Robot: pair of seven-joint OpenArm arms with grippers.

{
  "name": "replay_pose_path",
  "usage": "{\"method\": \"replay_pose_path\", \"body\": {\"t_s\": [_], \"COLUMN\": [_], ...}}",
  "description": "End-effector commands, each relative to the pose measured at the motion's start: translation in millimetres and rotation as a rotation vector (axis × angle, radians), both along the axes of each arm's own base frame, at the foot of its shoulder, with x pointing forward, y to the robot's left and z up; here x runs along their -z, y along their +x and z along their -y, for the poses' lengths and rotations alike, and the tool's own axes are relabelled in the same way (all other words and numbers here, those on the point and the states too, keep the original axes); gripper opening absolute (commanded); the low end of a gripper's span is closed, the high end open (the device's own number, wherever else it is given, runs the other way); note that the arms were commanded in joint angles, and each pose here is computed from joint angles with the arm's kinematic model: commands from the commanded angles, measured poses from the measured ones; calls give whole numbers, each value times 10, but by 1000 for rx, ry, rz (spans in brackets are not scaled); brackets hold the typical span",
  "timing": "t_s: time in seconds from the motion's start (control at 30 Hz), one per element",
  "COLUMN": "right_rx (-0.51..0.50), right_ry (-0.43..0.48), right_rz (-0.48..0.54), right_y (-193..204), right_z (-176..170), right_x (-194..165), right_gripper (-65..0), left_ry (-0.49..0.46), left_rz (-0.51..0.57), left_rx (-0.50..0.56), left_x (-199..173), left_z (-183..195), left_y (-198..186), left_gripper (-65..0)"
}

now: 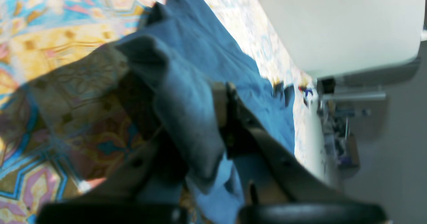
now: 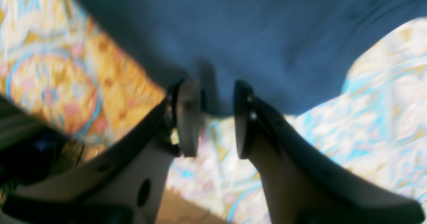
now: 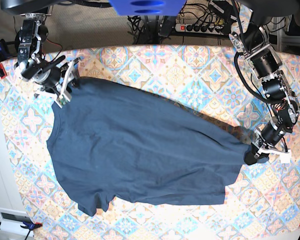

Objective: Layout the t-shirt on the table in an organized manner, then fold the t-shirt properly
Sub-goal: 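Grasp the shirt's collar corner with the right gripper and pull it outward, then pull both held shirt corners apart to smooth the shirt flat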

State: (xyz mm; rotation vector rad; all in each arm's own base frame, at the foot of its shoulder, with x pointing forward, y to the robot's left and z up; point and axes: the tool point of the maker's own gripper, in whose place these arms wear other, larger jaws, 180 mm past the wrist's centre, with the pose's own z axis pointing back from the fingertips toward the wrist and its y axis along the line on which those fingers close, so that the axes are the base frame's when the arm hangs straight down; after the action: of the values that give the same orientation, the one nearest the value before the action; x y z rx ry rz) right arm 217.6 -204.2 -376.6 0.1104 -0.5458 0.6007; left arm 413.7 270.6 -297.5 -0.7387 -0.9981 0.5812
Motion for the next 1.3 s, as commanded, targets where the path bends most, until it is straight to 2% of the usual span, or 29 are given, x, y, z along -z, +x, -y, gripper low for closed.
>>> {"method": "replay_pose_path", "body": {"t_s": [0.0, 0.07, 0.2, 0.3, 0.5, 0.6, 0.7, 0.9, 1.03, 1.1, 1.2, 1.27], "right_rx": [-9, -52, -216, -246, -235, -207, -136, -55, -64, -85, -137, -161], "right_ry": [1, 7, 16, -26, -202, -222, -246, -287, -312, -343, -353, -350], "right_rz": [30, 0, -68, -42, -18, 20, 49, 91, 117, 139, 187, 163], "right_y": [45, -36, -202, -117, 187, 416, 664, 936, 931, 807, 608, 395], "right_z": [7, -104, -480, -506, -221, -196, -41, 134, 144, 184, 31, -30], "right_x": [-77, -7, 147, 155, 216, 160, 102, 121, 52, -38, -196, -141], "right_gripper": [-481, -481, -481, -481, -481, -481, -481, -481, -481, -480, -480, -481], "left_ry": [15, 16, 16, 15, 18, 19, 19, 20, 44, 52, 55, 58], "left_rz": [70, 70, 79, 82, 79, 77, 77, 76, 59, 51, 57, 69], "left_rx": [-15, -14, -14, -13, -14, -16, -19, -19, -21, -21, -31, -46], "left_x": [-245, -248, -287, -298, -289, -284, -280, -278, -239, -212, -221, -240], "left_z": [-84, -80, -80, -74, -86, -102, -108, -109, -127, -118, -136, -162], "left_y": [91, 96, 121, 130, 120, 110, 106, 105, 98, 96, 104, 117], "left_gripper": [-650, -650, -650, -650, -650, -650, -650, -650, -650, -650, -650, -650]}}
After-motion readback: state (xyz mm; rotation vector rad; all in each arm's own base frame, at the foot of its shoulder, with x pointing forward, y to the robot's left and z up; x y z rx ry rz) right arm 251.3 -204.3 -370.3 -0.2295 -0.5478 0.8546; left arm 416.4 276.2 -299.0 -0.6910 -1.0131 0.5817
